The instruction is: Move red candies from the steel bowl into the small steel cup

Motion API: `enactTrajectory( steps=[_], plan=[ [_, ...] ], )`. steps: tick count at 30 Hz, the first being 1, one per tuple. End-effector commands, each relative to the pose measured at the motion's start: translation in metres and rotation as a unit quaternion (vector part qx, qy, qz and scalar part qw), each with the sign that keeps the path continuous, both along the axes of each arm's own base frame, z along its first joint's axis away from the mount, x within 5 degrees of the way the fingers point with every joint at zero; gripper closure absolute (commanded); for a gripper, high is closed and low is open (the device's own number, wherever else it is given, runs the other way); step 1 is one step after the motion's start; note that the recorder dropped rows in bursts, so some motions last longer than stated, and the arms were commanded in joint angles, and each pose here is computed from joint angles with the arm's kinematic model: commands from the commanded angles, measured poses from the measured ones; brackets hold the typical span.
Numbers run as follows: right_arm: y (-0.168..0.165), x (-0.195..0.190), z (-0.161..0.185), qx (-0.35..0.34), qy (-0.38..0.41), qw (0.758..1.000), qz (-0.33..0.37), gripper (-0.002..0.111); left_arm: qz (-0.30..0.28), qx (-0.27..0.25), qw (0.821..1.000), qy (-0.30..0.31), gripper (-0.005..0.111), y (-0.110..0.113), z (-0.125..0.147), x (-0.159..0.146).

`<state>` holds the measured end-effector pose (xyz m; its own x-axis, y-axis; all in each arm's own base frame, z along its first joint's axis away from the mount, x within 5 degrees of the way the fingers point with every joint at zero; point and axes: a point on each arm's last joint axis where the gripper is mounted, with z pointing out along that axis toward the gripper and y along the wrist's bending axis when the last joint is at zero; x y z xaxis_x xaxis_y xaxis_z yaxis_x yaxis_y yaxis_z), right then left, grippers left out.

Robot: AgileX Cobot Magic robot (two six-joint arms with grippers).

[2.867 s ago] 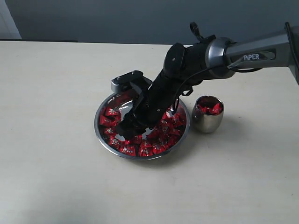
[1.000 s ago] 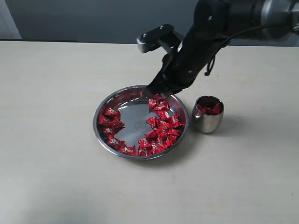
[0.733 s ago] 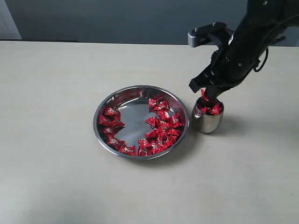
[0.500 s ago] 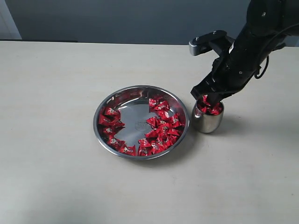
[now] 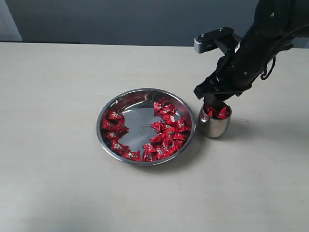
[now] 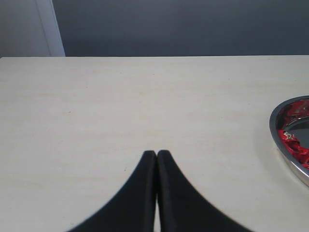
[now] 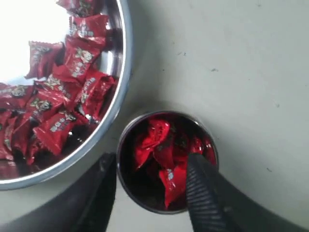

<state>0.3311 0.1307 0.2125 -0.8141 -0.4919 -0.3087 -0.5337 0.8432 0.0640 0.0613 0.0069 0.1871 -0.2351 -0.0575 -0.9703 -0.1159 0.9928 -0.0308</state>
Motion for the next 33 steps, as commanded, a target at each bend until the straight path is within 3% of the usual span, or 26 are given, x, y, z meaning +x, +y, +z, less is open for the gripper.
enactTrajectory(
  steps=[1,8,11,19,33],
  plan=[
    [0.007,0.001,0.004,0.054,-0.006,0.998,-0.023,0.063,-0.002,0.001,1.000,-0.004,0.106,0.000,0.000,0.000],
    [0.032,-0.001,0.017,0.213,0.001,0.977,-0.002,0.063,-0.002,0.001,1.000,-0.004,0.106,0.000,0.000,0.000],
    [0.043,-0.003,0.021,0.247,-0.008,0.969,0.019,0.063,-0.002,0.001,1.000,-0.004,0.106,0.000,0.000,0.000],
    [0.079,-0.013,0.017,0.234,-0.049,0.970,0.053,0.063,-0.002,0.001,1.000,-0.004,0.106,0.000,0.000,0.000],
    [0.109,-0.013,-0.051,0.200,0.018,0.978,0.054,0.063,-0.002,0.001,1.000,-0.004,0.106,0.000,0.000,0.000]
  ],
)
